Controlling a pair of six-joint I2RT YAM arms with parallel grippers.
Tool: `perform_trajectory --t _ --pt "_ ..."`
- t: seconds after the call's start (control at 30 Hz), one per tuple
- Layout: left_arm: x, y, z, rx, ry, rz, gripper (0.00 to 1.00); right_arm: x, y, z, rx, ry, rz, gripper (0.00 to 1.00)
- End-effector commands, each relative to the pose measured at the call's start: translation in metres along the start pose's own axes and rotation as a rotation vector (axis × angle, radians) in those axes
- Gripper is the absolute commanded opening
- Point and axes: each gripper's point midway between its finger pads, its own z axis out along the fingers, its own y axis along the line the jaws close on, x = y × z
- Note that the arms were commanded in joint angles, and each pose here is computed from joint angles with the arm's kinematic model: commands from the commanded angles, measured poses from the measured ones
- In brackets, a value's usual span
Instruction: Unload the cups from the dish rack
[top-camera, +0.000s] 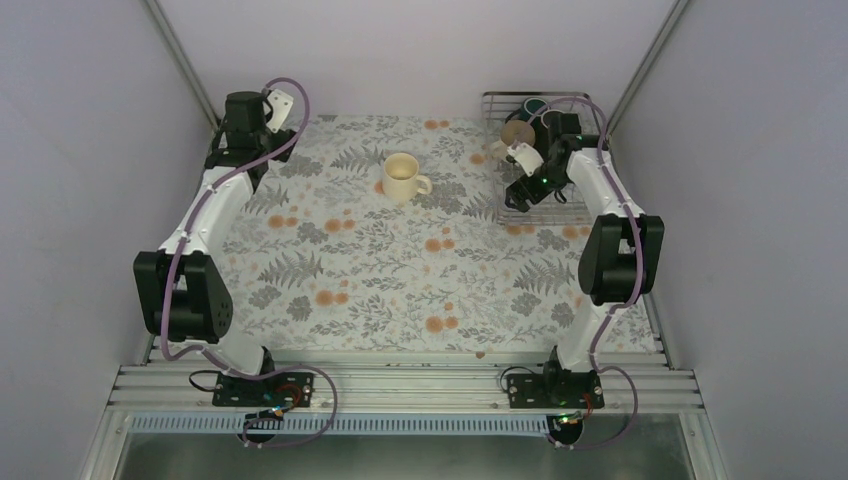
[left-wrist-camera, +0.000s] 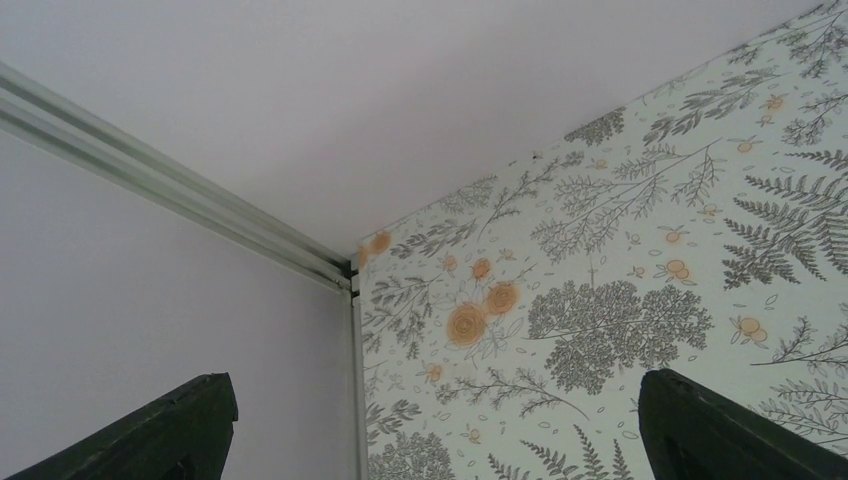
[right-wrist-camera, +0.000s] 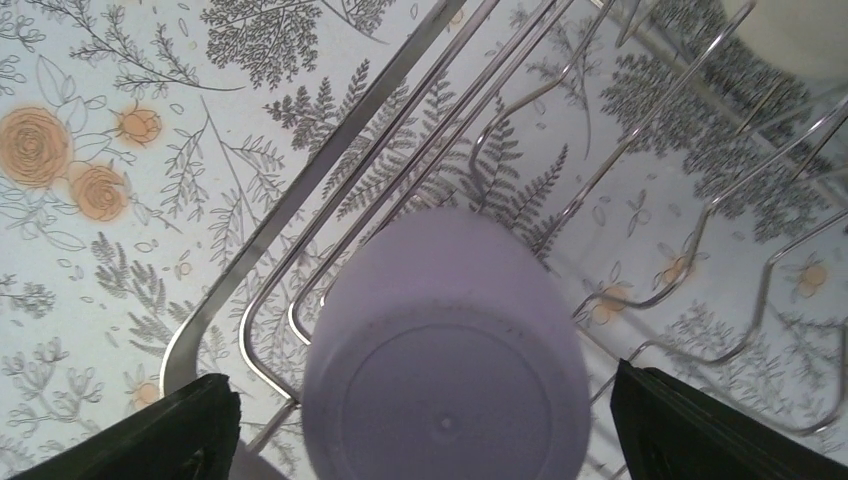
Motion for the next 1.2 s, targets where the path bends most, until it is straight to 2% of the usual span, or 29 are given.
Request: perform_trajectory --t 0.0,0.13,0.37,0.5,0.6,0.7,0.8,0.87,0.9,1.07,1.13,1.17 --pt "-0.007 -0.005 -0.001 0.001 -0.022 -0.015 1.0 -0.01 -0.013 0.005 0.035 -0.043 0.013 0.93" --pt "-0.015 -0.02 -0.004 0.015 -0.046 0.011 1.0 -0.008 -0.017 0.015 0.019 -0.03 0.037 0.72" --pt "-0.037 -0.047 -0.014 0.068 -0.119 0.041 1.0 -0.016 -0.016 -0.002 0.017 -0.073 0.049 0.59" --pt "-0.057 -0.07 -0.028 0.128 -0.207 0.062 1.0 -0.033 -0.022 -0.045 0.023 -0.169 0.06 0.57" --pt "-0.086 -0.094 -0.047 0.178 -0.344 0.071 1.0 -0.062 -0.024 -0.11 -0.025 -0.339 0.074 0.51" --pt "-0.12 -0.115 -0.077 0.239 -0.53 0.053 1.0 -0.086 -0.014 -0.165 -0.148 -0.495 0.081 0.5" --pt "-0.149 -0.145 -0.134 0.366 -0.818 0.106 1.0 -0.101 0.005 -0.19 -0.267 -0.596 0.09 0.49" --pt "-0.148 -0.161 -0.171 0.456 -1.019 0.138 1.0 -0.107 0.017 -0.195 -0.333 -0.632 0.081 0.5" --pt "-0.151 -0.168 -0.182 0.496 -1.079 0.156 1.0 -0.11 0.023 -0.199 -0.367 -0.651 0.076 0.5" --pt "-0.179 -0.2 -0.179 0.741 -1.089 0.117 1.0 -0.117 0.044 -0.21 -0.541 -0.733 0.081 0.49" --pt "-0.182 -0.208 -0.199 0.816 -1.219 0.123 1.0 -0.12 0.051 -0.217 -0.628 -0.768 0.096 0.47" --pt "-0.182 -0.214 -0.202 0.839 -1.246 0.114 1.0 -0.122 0.053 -0.22 -0.664 -0.783 0.103 0.47"
